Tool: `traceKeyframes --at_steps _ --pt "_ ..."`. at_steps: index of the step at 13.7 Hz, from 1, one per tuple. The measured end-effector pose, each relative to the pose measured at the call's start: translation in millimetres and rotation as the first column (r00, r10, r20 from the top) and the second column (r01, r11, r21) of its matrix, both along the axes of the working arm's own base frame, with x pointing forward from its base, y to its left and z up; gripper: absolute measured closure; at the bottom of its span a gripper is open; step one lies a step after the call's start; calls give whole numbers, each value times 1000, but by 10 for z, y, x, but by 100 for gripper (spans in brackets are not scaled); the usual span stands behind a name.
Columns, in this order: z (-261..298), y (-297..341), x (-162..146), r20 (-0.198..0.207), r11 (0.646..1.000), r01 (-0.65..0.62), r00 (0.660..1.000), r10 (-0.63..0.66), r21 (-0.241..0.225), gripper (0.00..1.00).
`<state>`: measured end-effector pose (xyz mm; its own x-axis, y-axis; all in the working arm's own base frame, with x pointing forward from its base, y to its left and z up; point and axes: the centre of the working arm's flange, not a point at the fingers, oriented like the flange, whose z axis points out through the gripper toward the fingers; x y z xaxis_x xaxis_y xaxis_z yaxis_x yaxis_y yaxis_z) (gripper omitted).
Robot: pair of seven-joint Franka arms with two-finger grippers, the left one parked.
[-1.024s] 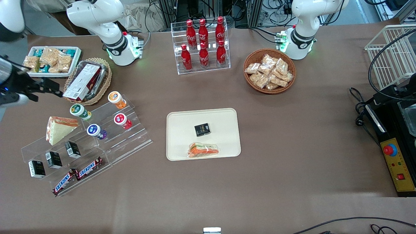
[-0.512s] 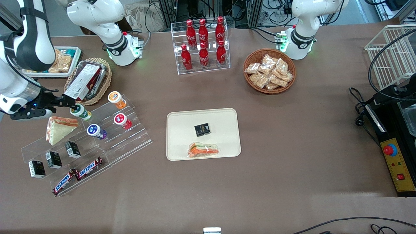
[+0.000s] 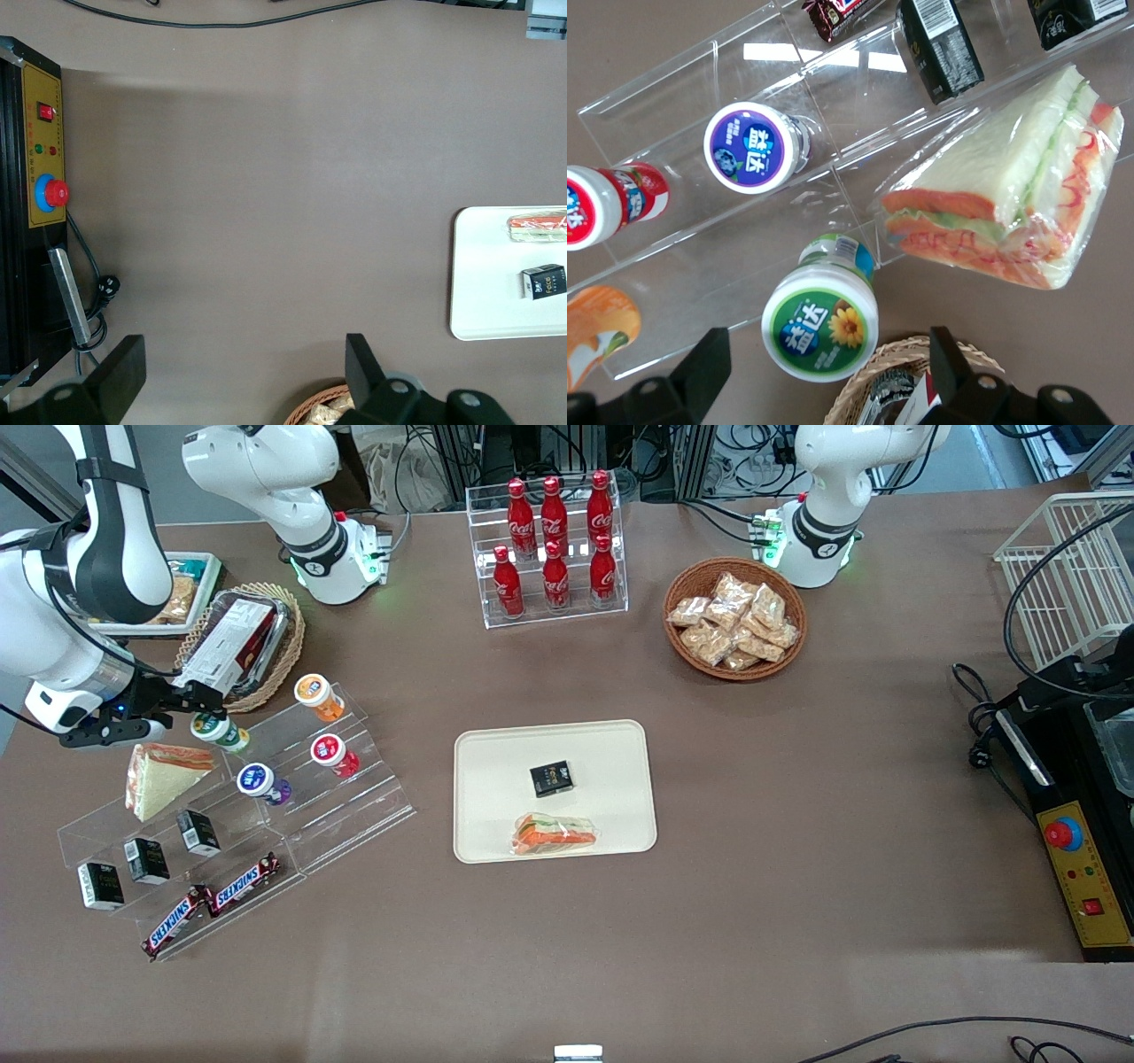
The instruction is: Place green gum on tray
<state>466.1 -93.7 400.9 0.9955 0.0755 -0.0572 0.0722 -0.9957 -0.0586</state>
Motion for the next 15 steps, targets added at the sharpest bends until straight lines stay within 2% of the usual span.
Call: traceKeyframes --at_steps 6,8,11,12,15 --pt "-202 61 -74 1 1000 24 1000 -24 -3 0" --pt "-222 67 -82 0 1000 28 1000 -28 -3 4" --pt "-235 71 -86 -1 1000 29 1000 -29 -3 34" --pt "-233 72 -84 0 1000 30 1000 -30 -4 41" --pt "-233 80 -82 1 1000 28 1000 -28 -4 41"
